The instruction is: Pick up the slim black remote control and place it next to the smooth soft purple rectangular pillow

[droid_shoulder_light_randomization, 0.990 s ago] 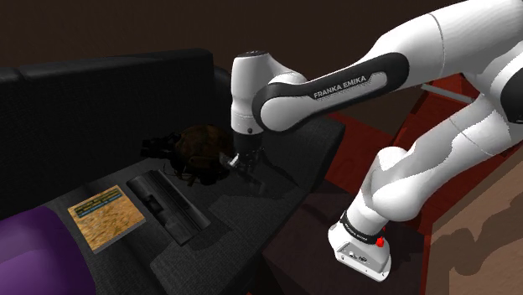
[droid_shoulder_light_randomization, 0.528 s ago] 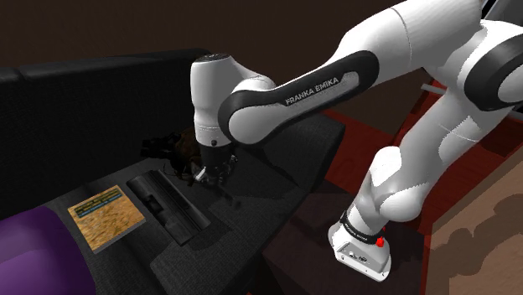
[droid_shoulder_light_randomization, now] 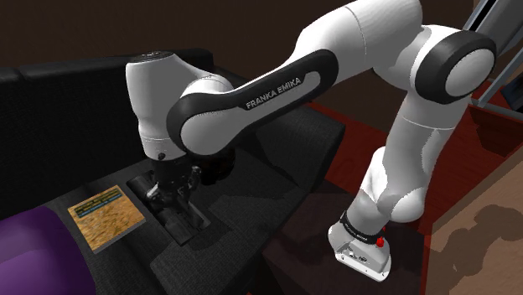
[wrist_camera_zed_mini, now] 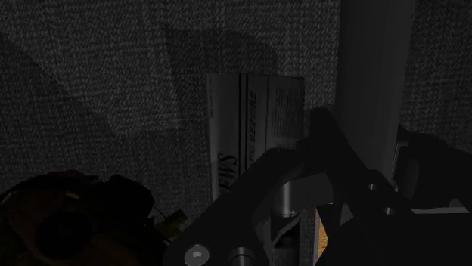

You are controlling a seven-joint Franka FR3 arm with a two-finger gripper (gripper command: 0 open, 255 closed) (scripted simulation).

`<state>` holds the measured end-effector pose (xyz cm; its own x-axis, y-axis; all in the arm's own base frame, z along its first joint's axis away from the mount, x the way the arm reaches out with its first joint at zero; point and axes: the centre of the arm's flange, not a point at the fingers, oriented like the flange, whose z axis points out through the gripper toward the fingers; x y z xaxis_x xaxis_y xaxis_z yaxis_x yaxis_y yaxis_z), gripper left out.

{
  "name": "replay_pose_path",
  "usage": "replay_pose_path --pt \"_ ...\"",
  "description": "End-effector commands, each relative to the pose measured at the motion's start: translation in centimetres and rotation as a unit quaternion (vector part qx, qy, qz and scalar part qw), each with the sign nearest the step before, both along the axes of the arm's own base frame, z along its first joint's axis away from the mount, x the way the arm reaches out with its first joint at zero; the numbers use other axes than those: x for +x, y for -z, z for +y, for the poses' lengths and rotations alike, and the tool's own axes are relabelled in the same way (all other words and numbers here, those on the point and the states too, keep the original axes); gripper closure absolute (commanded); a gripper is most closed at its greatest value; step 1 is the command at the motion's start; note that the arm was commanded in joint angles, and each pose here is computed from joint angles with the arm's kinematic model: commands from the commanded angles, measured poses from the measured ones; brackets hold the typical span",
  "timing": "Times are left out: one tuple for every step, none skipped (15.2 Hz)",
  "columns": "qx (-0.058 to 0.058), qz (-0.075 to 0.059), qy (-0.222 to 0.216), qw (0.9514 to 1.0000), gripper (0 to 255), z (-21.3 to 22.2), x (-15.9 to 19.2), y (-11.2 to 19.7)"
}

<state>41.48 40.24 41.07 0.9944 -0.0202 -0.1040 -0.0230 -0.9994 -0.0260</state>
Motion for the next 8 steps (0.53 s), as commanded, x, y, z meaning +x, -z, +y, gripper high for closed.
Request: replay_pose_path --pt "0.0 0.0 0.001 1.0 255 2.8 0.6 0.5" --pt "0.0 0.0 0.001 1.0 255 4.0 1.0 0.5" --pt "0.0 0.0 0.001 1.0 255 5.3 1.3 0.5" --pt "0.0 0.0 0.001 1.0 255 6.6 1.6 0.5" --pt "0.0 0.0 0.001 1.0 255 7.9 2.0 0.5" --pt "0.0 0.0 0.001 1.0 255 9.1 2.3 0.5" --pt "0.0 0.0 0.001 1.0 255 10.8 2.7 0.5" --pt "0.0 0.0 0.001 1.0 255 10.8 2.7 1.0"
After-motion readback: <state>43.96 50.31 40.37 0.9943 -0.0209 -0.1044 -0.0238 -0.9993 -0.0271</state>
